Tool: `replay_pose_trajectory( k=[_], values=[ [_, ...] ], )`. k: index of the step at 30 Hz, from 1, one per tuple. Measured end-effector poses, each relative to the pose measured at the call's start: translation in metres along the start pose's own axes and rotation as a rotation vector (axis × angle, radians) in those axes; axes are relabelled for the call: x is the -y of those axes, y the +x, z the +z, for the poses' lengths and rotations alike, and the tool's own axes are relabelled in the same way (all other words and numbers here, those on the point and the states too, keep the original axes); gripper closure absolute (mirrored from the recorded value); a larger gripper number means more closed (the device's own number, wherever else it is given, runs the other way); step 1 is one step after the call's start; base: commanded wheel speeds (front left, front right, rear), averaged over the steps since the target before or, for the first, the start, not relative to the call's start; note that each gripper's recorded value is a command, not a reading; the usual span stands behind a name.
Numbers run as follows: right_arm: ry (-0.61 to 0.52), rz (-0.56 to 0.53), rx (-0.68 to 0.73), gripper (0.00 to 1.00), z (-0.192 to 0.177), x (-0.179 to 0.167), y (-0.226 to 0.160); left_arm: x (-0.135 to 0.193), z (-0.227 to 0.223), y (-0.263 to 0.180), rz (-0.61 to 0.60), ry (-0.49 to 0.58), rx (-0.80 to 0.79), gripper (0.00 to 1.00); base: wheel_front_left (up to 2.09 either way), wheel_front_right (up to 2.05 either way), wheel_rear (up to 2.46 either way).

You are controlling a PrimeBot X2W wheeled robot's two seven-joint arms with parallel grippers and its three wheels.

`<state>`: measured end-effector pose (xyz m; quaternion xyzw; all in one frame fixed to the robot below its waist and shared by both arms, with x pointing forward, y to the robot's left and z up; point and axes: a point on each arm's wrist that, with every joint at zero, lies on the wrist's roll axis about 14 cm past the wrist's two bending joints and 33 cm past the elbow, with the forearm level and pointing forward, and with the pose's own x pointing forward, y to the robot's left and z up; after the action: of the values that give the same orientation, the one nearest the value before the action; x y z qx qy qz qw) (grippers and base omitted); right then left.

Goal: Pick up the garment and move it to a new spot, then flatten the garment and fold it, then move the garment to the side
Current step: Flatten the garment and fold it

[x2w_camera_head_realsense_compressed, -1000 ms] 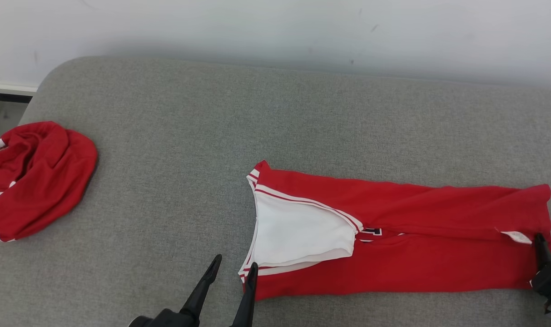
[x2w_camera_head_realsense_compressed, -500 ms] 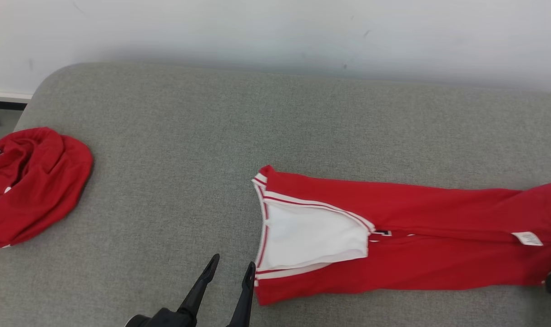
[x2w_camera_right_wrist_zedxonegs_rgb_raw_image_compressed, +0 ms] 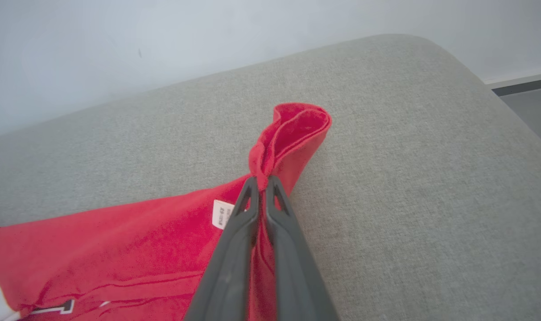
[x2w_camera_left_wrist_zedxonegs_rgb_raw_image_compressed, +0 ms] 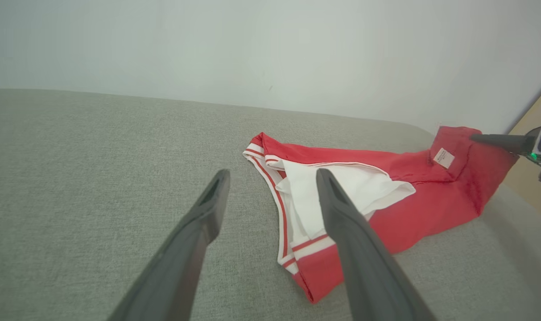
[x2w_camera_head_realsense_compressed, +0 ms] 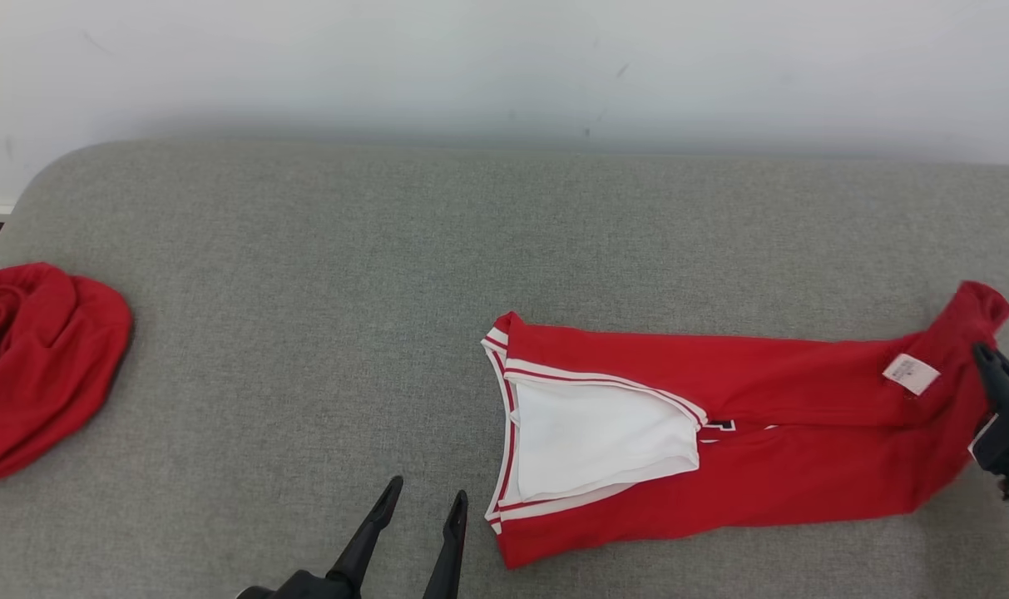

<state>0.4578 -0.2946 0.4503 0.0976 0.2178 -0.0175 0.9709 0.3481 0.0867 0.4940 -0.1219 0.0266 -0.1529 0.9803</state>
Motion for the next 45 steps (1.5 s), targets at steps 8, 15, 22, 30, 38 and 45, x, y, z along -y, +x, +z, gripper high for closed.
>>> replay_pose_trajectory(
  k=[8, 15, 22, 30, 38, 45],
  values=[
    [0.043, 0.276, 0.074, 1.0, 0.033, -0.093, -0.016, 0.005, 0.003, -0.003, -0.006, -0.012, 0.012, 0.0, 0.0, 0.0, 0.0],
    [0.02, 0.512, 0.076, 1.0, 0.031, -0.186, -0.034, -0.004, 0.005, -0.009, 0.035, -0.024, 0.023, 0.0, 0.0, 0.0, 0.0],
    [0.015, 0.663, 0.007, 1.0, 0.008, -0.249, -0.046, -0.015, 0.004, -0.013, 0.081, -0.034, 0.025, 0.0, 0.0, 0.0, 0.0],
    [-0.003, 0.746, -0.137, 1.0, -0.043, -0.292, -0.048, -0.023, 0.007, -0.017, 0.111, -0.04, 0.04, 0.0, 0.0, 0.0, 0.0],
    [-0.019, 0.765, -0.228, 1.0, -0.08, -0.308, -0.048, -0.026, 0.006, -0.018, 0.126, -0.047, 0.042, 0.0, 0.0, 0.0, 0.0],
    [0.097, 0.808, -0.194, 0.0, -0.065, -0.327, -0.057, -0.026, 0.007, -0.018, 0.122, -0.035, 0.049, 0.0, 0.0, 0.0, 0.0]
  ],
)
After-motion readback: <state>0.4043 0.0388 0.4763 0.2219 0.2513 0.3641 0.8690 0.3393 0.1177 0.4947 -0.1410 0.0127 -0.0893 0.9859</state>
